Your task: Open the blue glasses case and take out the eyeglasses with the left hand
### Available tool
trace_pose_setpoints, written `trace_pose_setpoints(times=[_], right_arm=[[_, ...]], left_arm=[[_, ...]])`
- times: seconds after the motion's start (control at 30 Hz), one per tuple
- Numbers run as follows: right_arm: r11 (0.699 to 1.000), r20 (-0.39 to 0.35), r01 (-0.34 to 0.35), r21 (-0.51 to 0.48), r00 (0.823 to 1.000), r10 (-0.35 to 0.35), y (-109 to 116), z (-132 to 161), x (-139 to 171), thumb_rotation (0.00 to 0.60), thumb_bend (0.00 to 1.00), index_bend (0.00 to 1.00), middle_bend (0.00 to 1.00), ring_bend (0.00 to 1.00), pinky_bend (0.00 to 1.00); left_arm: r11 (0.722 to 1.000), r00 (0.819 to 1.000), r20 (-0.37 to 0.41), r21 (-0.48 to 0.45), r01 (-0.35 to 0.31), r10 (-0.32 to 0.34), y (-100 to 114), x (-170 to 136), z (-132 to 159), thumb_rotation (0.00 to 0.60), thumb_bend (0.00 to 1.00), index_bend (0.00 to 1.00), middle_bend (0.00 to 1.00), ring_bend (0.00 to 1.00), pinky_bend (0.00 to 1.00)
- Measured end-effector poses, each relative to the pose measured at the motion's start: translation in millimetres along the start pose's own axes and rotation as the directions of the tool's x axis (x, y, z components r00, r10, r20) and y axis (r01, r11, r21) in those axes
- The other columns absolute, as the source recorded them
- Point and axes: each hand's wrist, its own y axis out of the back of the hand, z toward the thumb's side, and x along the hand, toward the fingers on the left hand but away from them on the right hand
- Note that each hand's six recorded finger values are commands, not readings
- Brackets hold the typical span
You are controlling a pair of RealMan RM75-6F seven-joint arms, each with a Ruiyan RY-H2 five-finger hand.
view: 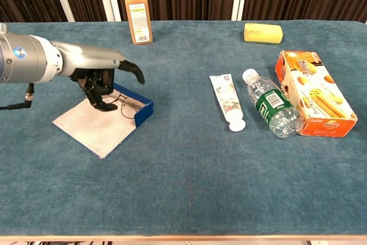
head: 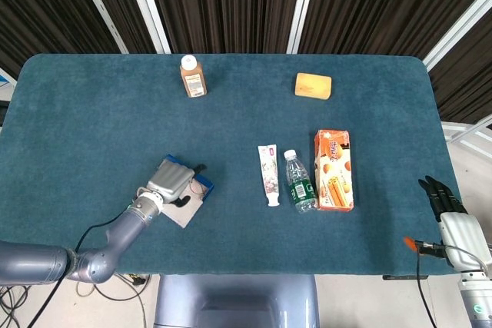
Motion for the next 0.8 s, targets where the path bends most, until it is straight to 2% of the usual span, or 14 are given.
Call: trace_pose_setpoints(times=[0.27, 0.5, 0.67, 0.8], right_arm=[[1.000, 0.002, -0.001, -0.001, 1.000, 0.001, 0.1, 0.0, 0.0, 0.600, 0.15, 0.00, 0.00, 0.00, 0.19], [1.000, 0.003, -0.002, -0.002, 1.000, 0.002, 0.3, -0.7, -0.2, 0.600, 0.16, 0.00, 0.00, 0.00, 0.19], [1.000, 0.003, -0.004, -0.003, 1.000, 0.004, 0.1, -0.7, -0.2, 0.600, 0.16, 0.00, 0.00, 0.00, 0.19], [1.000, 0.002, -0.003, -0.001, 1.000, 0.003, 0.1, -0.4, -0.1, 0.600, 0.16, 0.00, 0.00, 0.00, 0.19]], left_arm=[[0.999, 0.996, -0.079, 0.035, 0.038, -0.035, 1.8, 7.7, -24.0, 0.600, 0.35, 0.06, 0.97, 0.82, 0.93], [0.994, 0.981, -0.175, 0.053, 0.097, -0.087, -2.7, 19.0, -46.4, 0.600, 0.35, 0.06, 0.97, 0.83, 0.94], [0.992, 0.974, -0.206, 0.061, 0.113, -0.098, -4.1, 24.2, -52.7, 0.600, 0.35, 0.06, 0.98, 0.84, 0.94], [0.991, 0.968, -0.225, 0.057, 0.123, -0.108, -5.5, 24.6, -58.1, 0.600, 0.35, 0.11, 0.99, 0.84, 0.95]])
